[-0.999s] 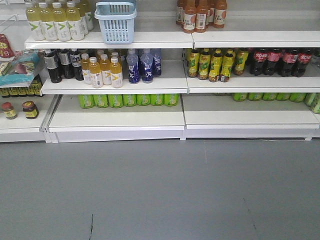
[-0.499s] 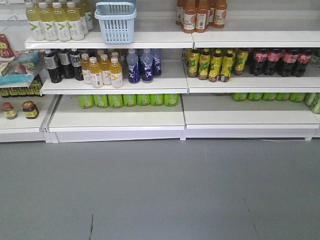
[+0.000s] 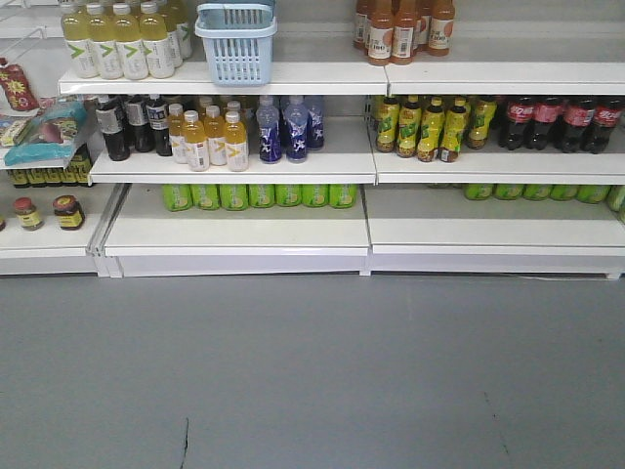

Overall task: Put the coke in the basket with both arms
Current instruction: 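Drive the base toward the shelf holding the light-blue basket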

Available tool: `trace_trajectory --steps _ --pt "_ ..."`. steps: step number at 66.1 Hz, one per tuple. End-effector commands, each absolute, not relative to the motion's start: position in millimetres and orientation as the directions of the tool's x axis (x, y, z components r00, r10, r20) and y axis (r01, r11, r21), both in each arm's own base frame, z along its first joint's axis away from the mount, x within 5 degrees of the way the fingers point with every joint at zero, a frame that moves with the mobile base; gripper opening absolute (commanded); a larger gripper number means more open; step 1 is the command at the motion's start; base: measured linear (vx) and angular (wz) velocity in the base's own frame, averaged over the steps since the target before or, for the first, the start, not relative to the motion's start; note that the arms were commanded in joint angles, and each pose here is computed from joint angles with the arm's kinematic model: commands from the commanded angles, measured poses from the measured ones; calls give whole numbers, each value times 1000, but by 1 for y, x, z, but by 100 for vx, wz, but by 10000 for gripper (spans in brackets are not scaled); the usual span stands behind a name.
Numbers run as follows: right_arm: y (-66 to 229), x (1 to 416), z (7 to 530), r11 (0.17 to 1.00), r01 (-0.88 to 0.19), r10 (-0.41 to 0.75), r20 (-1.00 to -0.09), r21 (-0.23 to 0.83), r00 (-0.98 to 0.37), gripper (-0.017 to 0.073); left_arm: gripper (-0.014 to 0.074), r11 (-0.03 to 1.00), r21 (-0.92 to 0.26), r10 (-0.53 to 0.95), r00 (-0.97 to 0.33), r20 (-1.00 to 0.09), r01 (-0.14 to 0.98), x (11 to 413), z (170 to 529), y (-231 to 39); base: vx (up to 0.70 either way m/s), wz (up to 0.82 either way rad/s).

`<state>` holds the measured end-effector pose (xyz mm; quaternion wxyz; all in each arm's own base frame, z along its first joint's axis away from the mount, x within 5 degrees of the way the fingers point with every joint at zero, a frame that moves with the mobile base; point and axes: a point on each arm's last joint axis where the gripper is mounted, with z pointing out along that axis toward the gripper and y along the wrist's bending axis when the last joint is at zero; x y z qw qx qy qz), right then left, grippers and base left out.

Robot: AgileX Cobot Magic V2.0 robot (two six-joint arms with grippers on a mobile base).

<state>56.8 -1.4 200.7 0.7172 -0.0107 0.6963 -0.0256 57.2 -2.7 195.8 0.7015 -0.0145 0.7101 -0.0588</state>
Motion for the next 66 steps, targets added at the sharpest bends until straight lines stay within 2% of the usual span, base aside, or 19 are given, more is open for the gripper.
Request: trace_trajectory --steps 1,66 --pt "-1 55 204 998 20 -65 -992 -63 106 -5 -7 988 -121 -128 58 -990 99 55 203 -5 3 10" --pt "-1 55 204 998 20 -65 -992 -63 106 -5 -6 988 -121 -127 58 -990 99 55 203 -5 9 9"
